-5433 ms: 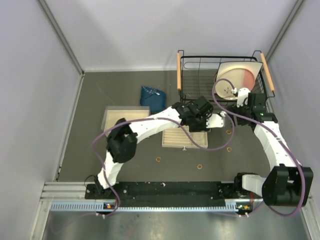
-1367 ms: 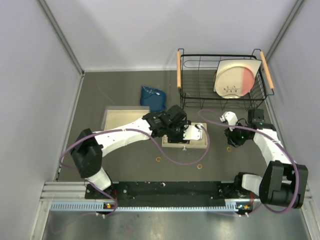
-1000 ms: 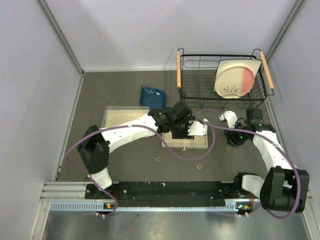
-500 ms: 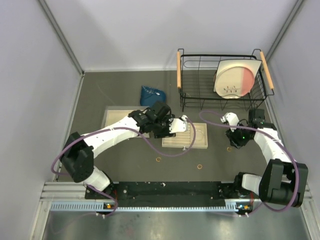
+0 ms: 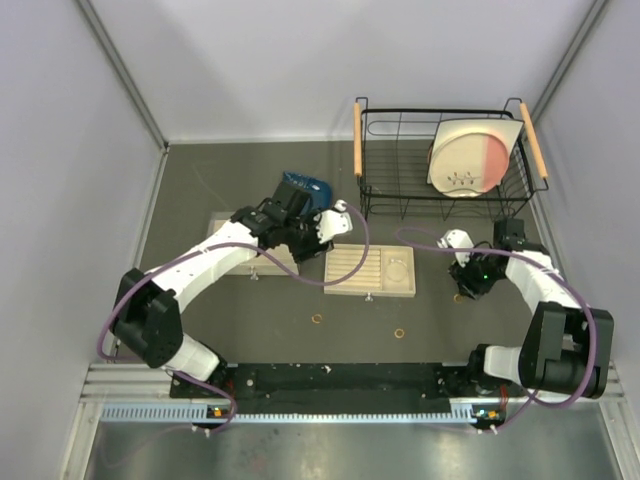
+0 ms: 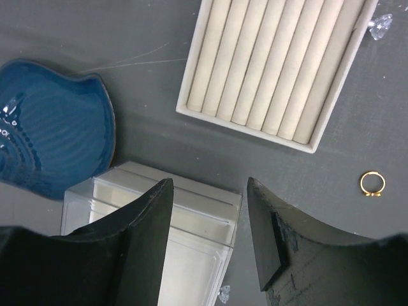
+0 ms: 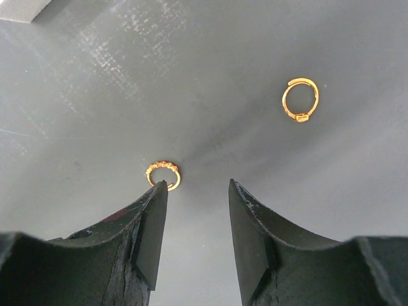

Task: Organize the mixed jewelry

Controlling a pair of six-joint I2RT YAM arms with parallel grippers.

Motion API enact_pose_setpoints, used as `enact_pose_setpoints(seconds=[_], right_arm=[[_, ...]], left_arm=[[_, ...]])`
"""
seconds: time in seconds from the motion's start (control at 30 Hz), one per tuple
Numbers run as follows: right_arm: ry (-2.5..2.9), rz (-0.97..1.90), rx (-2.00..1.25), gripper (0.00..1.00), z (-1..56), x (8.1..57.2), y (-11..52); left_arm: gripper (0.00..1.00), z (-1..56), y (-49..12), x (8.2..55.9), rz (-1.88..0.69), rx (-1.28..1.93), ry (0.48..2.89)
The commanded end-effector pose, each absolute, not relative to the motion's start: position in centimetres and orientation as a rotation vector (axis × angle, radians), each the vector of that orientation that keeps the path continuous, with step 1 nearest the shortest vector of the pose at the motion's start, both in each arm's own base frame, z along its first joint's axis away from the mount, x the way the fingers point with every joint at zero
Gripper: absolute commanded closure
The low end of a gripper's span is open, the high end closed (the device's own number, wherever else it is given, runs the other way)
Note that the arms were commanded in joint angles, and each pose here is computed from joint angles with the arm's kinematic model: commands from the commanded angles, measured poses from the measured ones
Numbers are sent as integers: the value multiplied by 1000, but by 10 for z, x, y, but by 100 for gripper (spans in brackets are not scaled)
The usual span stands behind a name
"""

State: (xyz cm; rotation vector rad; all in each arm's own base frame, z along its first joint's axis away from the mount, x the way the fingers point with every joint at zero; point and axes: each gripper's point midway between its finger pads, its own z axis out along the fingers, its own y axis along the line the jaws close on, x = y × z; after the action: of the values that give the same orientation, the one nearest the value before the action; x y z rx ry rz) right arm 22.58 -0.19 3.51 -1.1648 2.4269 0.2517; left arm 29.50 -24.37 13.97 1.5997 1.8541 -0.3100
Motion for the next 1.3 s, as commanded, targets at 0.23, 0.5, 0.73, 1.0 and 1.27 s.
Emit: enact_pose_setpoints(seconds=[0.23,0.5,0.73,1.0,1.27], right_arm=[[2368,297,-1268,57,26,226,14],[2375,280,-1303,57,19,224,13],[2377,264,-1332,58,15,223,11],[2373,285,-1363,60,8,217,18],[2367,273,-1395,60,5,215,20]], left_arm=[[44,176,-239,314,-434,1413,1850],[43,188,-224,330,-490,1267,1900],[41,200,-213,341,-509,1191,1907],[41,203,-205,345,-503,1159,1917],[41,201,-202,346,-508,1151,1923]])
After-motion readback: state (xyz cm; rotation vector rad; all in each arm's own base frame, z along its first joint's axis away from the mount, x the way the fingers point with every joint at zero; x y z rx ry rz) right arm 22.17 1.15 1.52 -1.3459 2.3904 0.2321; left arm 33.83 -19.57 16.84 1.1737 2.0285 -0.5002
